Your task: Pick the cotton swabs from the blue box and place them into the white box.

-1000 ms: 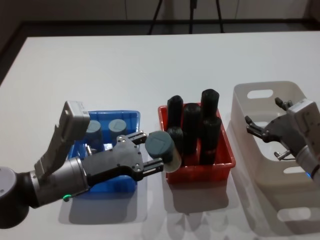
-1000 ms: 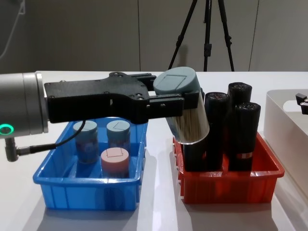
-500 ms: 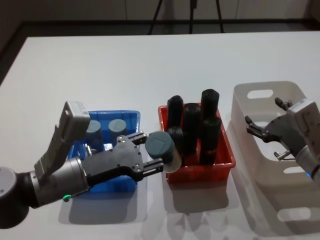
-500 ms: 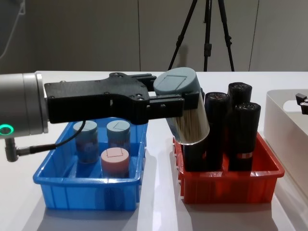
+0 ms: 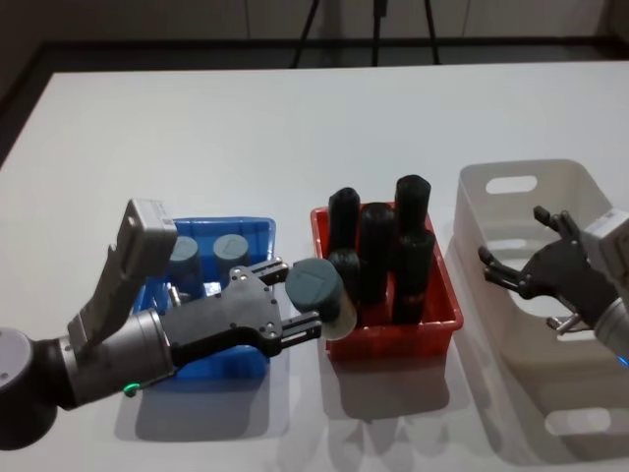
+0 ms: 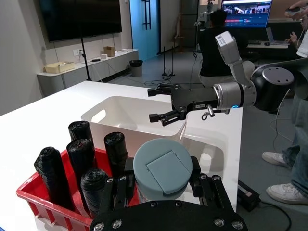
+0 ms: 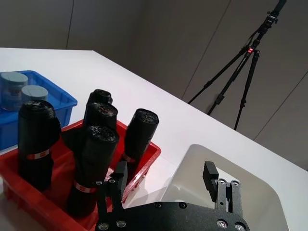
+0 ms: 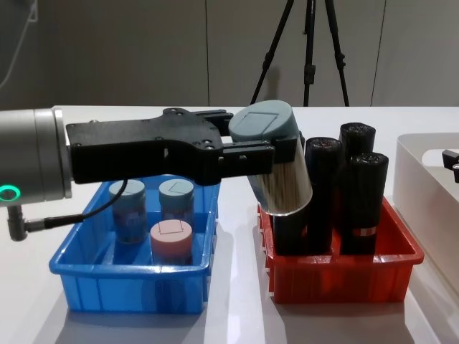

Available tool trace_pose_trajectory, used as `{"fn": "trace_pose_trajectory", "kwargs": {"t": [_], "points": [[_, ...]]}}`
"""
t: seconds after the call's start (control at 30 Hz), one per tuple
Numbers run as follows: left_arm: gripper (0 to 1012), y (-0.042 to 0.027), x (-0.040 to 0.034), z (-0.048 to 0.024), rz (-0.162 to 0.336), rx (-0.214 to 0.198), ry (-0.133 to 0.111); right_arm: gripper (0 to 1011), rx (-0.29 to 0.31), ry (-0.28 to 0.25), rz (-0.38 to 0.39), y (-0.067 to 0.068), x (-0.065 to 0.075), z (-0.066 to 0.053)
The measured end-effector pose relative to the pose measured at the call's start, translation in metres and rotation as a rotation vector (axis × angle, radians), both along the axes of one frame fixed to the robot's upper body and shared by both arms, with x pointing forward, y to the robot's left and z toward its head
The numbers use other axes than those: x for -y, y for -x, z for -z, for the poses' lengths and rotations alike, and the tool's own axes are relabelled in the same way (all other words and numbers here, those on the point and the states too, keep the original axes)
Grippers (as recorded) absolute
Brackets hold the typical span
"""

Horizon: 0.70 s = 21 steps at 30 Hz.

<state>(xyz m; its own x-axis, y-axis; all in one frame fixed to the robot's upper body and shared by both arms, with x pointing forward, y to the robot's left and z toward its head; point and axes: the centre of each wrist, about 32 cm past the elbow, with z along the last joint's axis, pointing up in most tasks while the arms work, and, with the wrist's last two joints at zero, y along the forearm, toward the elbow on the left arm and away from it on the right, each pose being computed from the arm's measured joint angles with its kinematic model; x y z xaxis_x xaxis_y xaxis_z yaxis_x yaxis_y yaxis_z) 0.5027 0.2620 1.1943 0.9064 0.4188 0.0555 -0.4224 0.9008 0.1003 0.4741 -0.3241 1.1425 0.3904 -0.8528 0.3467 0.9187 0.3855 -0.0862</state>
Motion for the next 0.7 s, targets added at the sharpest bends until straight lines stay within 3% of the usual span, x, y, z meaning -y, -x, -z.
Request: {"fn": "trace_pose_trajectory", "kwargs": {"t": [0.7], "points": [[652,0.0000,0.0000,0.0000,0.000,0.000,0.000,1001,-0.016,-0.054,-0.231,0.013,-0.003,-0.011]]}}
